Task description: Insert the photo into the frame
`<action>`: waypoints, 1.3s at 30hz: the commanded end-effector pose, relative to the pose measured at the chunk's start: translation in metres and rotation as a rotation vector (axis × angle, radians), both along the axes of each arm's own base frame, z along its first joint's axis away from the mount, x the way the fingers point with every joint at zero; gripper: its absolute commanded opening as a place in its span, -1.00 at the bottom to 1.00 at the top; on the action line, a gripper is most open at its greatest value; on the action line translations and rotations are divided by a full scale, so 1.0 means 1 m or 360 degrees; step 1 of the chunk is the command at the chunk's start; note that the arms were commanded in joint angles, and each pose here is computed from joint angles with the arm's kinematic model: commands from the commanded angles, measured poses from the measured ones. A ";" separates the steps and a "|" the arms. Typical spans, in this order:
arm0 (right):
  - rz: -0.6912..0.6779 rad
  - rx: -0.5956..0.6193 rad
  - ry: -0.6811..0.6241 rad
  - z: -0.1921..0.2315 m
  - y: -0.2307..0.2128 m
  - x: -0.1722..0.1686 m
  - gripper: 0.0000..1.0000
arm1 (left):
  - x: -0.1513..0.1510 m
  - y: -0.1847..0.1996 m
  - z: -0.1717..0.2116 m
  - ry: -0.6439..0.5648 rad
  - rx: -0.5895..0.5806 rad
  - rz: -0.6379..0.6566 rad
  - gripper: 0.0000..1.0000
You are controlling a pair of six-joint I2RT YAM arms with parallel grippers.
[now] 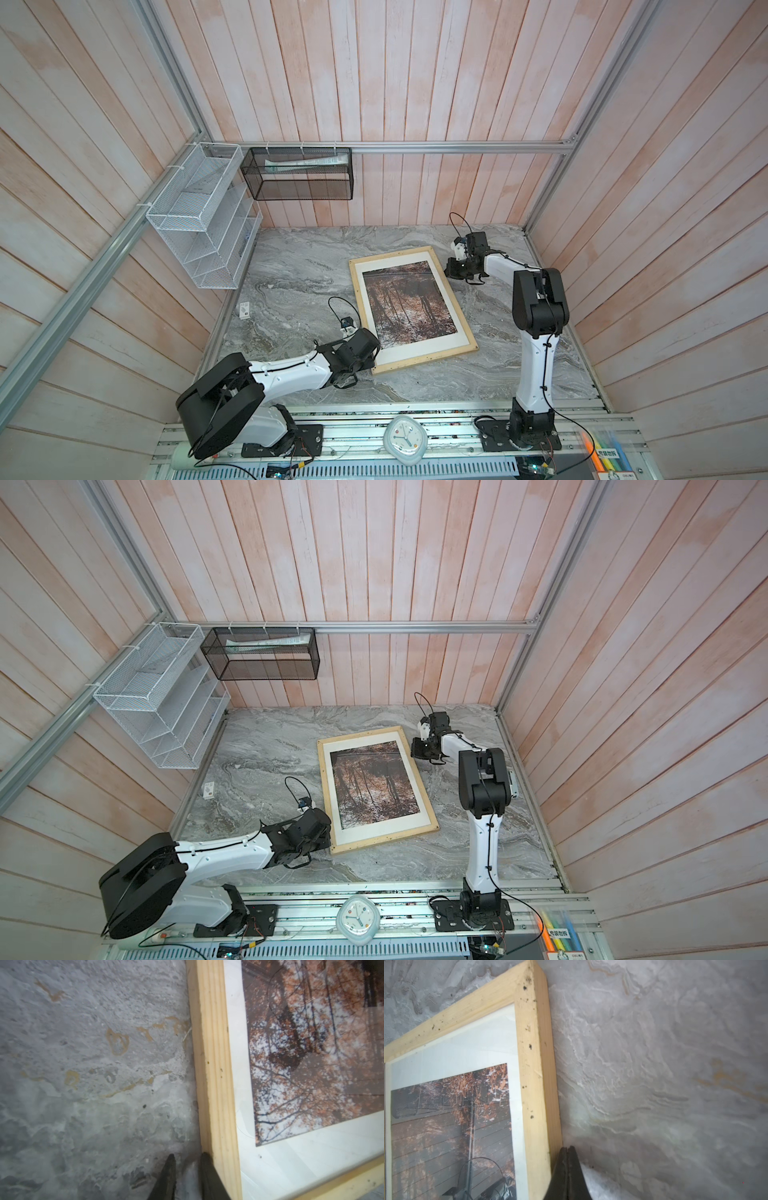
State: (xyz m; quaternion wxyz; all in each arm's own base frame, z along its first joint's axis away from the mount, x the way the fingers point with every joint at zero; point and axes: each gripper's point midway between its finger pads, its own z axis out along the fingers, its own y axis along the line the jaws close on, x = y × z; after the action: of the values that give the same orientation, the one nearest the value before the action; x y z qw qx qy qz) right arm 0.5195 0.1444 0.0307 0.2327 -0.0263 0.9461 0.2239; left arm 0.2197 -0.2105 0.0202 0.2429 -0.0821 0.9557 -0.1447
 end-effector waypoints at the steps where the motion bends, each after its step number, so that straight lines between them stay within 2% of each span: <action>1: 0.0108 0.0093 0.0072 -0.004 0.035 -0.008 -0.97 | -0.022 -0.002 -0.026 0.0174 0.0058 -0.0047 -0.52; 10: 0.0197 0.0130 0.0063 -0.002 0.080 0.000 -0.97 | -0.028 -0.026 -0.029 0.0192 0.0102 -0.0157 -0.52; 18: 0.0125 0.0116 -0.0043 0.024 0.069 0.006 -0.97 | -0.023 -0.005 -0.012 0.0114 0.0200 -0.0100 -0.52; 22: 0.0066 0.0108 -0.0105 0.041 0.051 0.000 -0.97 | -0.016 0.000 0.006 0.0053 0.0188 -0.0105 -0.51; 27: -0.0036 0.0142 -0.0193 0.065 0.021 -0.019 -0.90 | 0.017 0.021 0.036 -0.0069 0.0207 -0.0044 -0.48; 31: -0.0111 0.0183 -0.0275 0.083 0.001 -0.049 -0.71 | 0.043 0.039 0.050 -0.0175 0.0219 -0.0040 -0.23; 39: -0.0226 0.0274 -0.0311 0.084 -0.022 -0.129 -0.50 | 0.112 0.067 0.075 -0.0377 0.0038 -0.0006 -0.06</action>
State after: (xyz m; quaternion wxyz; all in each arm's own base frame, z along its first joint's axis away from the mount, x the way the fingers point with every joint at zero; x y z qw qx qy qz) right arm 0.4010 0.1236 0.1047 0.3177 0.0278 0.9087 0.2692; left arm 0.3060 -0.1348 0.0755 0.3218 -0.1028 0.9348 -0.1102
